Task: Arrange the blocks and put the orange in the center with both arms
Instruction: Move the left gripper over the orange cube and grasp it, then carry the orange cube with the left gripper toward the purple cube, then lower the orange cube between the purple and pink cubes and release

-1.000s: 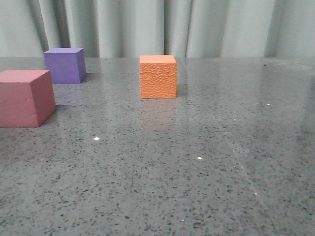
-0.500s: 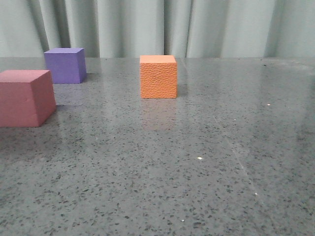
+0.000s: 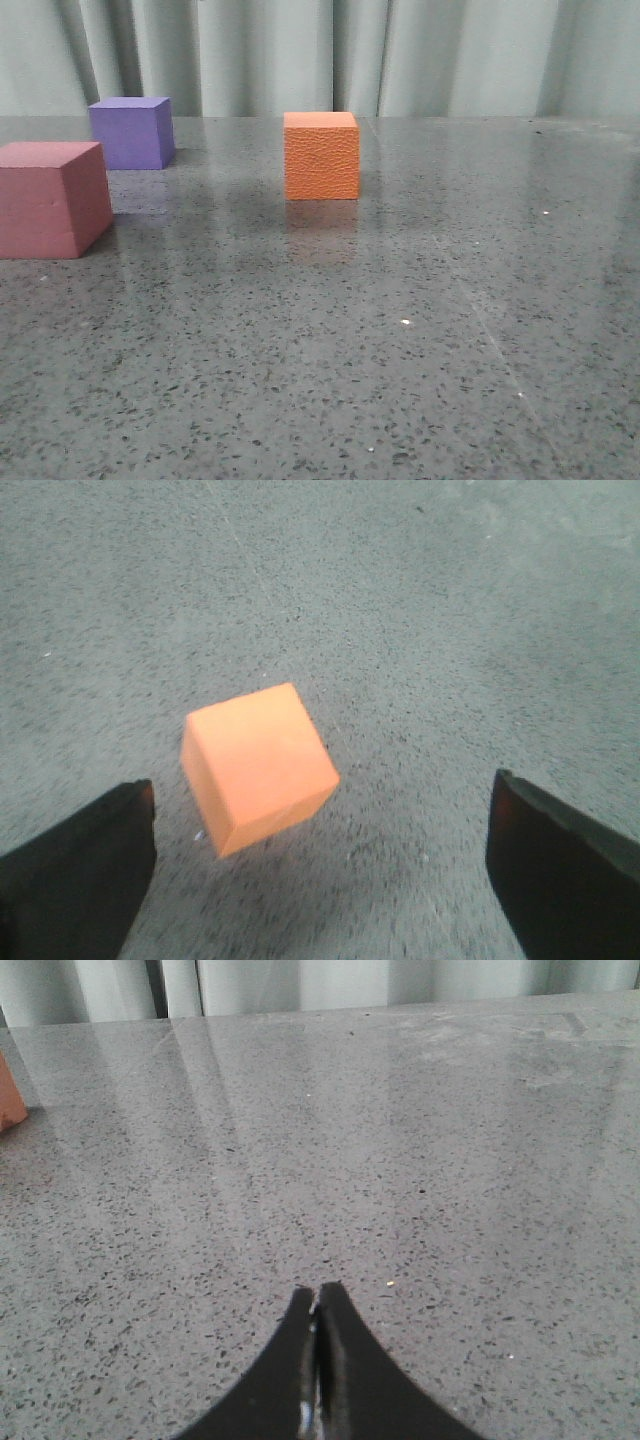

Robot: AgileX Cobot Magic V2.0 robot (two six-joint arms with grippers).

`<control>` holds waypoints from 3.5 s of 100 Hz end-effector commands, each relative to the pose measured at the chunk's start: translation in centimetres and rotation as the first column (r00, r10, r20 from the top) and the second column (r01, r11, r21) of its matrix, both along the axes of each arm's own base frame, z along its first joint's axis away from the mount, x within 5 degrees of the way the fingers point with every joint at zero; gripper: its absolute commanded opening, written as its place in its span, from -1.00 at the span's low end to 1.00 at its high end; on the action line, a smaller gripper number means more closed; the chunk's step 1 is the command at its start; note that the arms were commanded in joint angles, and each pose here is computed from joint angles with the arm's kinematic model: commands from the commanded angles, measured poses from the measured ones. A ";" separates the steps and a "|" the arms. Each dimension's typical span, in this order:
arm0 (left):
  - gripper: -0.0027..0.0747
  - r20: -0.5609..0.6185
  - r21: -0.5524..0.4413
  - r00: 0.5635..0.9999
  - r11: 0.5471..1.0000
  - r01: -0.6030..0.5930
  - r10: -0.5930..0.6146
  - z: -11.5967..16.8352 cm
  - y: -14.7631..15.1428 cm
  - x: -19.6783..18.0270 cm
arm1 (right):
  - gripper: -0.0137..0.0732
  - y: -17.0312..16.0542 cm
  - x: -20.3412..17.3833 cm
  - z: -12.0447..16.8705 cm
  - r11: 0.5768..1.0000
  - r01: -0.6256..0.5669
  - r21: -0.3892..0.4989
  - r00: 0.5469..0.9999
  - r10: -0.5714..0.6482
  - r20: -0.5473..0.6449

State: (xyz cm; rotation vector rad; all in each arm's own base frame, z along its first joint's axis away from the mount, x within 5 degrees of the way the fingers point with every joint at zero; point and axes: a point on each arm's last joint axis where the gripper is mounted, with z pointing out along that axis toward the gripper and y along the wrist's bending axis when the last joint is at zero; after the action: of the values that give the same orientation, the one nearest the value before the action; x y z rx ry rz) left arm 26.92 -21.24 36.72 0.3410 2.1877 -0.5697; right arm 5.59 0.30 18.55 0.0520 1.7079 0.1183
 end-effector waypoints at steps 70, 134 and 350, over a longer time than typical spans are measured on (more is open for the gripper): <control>0.67 0.011 0.174 0.978 0.963 -0.207 0.209 -3.6 -7.5 6.6 | -0.84 -0.1 -0.2 1.4 1.000 0.007 -0.005 0.992 -0.006 0.125; -0.39 -0.068 0.209 0.968 0.952 -0.223 0.242 -6.2 -8.1 7.2 | -0.84 -0.1 -0.2 1.4 1.000 0.007 -0.005 0.992 -0.006 0.125; 0.89 -0.058 0.173 0.947 0.937 -0.302 0.316 -8.9 8.1 6.6 | -0.84 -0.1 -0.2 1.4 1.000 0.007 -0.005 0.992 -0.006 0.125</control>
State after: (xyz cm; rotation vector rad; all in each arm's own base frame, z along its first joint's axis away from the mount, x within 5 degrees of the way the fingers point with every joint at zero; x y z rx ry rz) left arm 33.49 -12.74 25.42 0.0517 2.4211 -0.1493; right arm 5.59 0.30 18.55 0.0520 1.7079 0.1183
